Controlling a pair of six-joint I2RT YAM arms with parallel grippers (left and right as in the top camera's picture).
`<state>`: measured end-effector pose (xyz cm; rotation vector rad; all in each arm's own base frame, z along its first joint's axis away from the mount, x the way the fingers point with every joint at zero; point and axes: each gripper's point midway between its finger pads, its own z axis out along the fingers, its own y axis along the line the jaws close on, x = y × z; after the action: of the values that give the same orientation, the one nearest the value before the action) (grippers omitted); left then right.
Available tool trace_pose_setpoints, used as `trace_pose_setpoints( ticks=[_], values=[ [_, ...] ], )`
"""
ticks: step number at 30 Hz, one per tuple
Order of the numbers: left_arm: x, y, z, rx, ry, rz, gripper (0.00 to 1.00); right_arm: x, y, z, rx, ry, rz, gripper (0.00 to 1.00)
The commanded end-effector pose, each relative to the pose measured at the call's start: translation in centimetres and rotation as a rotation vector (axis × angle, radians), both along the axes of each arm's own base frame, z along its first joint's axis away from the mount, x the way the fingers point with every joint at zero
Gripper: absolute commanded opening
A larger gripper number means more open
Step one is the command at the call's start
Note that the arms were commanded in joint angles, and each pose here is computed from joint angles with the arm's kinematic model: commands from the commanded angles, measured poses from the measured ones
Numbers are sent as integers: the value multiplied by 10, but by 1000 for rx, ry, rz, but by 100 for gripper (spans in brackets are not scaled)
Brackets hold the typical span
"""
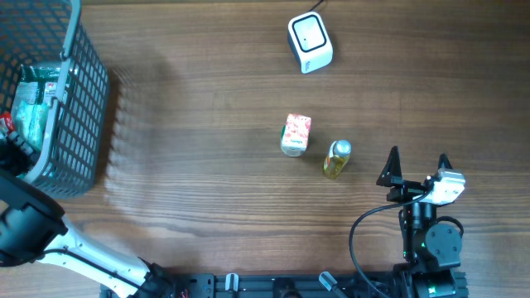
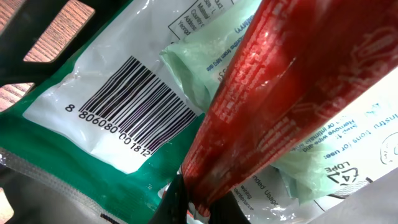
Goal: Scan the item barcode
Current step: 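Move the left gripper back into the basket over the packets, then grasp the red and green packets with the left gripper and lift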
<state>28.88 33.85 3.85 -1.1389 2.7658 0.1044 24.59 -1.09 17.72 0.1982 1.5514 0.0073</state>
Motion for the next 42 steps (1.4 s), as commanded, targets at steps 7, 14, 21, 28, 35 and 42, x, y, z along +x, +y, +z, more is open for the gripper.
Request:
trace_pose_setpoints(
  ticks=[7,14,21,28,35,42],
  values=[
    [35,12,83,159,-164,-40,4,0,-2,1,5,-6,-11,100],
    [68,-6,104,235,-201,-215,4,0,-2,1,5,-6,-11,100],
    [76,-5,76,219,-161,-251,4,0,-2,1,5,-6,-11,100],
    [74,-7,42,181,-94,-354,11,0,-2,1,5,-6,-11,100],
    [76,-6,37,184,-89,-376,57,0,-2,1,5,-6,-11,100],
    [78,-6,37,199,-79,-443,100,0,-2,1,5,-6,-11,100]
  ],
)
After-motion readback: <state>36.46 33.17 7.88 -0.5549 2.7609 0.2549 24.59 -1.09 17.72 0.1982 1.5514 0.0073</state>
